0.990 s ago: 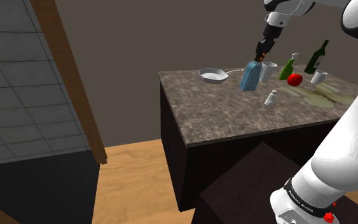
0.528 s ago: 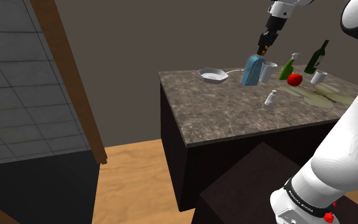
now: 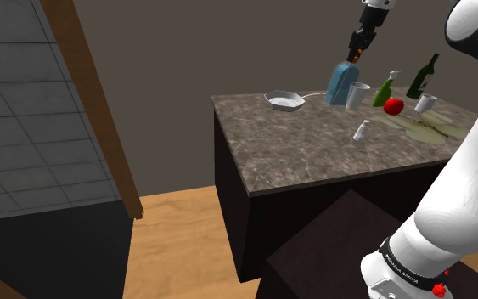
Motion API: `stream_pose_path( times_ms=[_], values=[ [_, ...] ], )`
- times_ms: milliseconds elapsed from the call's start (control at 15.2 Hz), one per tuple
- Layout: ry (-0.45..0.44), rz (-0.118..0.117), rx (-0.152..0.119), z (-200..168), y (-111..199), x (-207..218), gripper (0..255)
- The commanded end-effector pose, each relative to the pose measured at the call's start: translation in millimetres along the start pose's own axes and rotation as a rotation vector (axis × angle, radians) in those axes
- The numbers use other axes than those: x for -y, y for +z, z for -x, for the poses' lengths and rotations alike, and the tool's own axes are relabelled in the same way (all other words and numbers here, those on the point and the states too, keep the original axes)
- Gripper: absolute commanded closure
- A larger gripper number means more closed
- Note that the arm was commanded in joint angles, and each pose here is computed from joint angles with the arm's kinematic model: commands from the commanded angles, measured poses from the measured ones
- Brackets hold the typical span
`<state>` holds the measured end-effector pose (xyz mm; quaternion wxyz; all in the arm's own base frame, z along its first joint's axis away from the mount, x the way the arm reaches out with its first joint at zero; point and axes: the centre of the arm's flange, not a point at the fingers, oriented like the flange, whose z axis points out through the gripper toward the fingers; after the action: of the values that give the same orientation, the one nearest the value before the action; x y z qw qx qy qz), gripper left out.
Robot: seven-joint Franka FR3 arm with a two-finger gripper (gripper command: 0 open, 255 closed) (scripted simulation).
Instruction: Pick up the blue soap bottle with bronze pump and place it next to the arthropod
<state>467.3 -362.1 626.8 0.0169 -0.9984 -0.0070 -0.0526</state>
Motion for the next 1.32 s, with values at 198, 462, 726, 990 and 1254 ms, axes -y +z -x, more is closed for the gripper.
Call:
stream_pose_path(
  times_ms=[198, 462, 726, 990, 1254],
  values=[
    [0.000, 0.000, 0.000, -2.9, -27.3, 1.9, 255],
    [0.000, 0.000, 0.000, -5.1, -48.3, 2.6, 255],
    [0.000, 0.000, 0.000, -7.4, -69.3, 3.3, 255],
    [0.000, 0.000, 0.000, 0.6, -79.7, -4.5, 255],
    [0.000, 0.000, 0.000, 38.7, -64.4, -37.8, 255]
  ],
)
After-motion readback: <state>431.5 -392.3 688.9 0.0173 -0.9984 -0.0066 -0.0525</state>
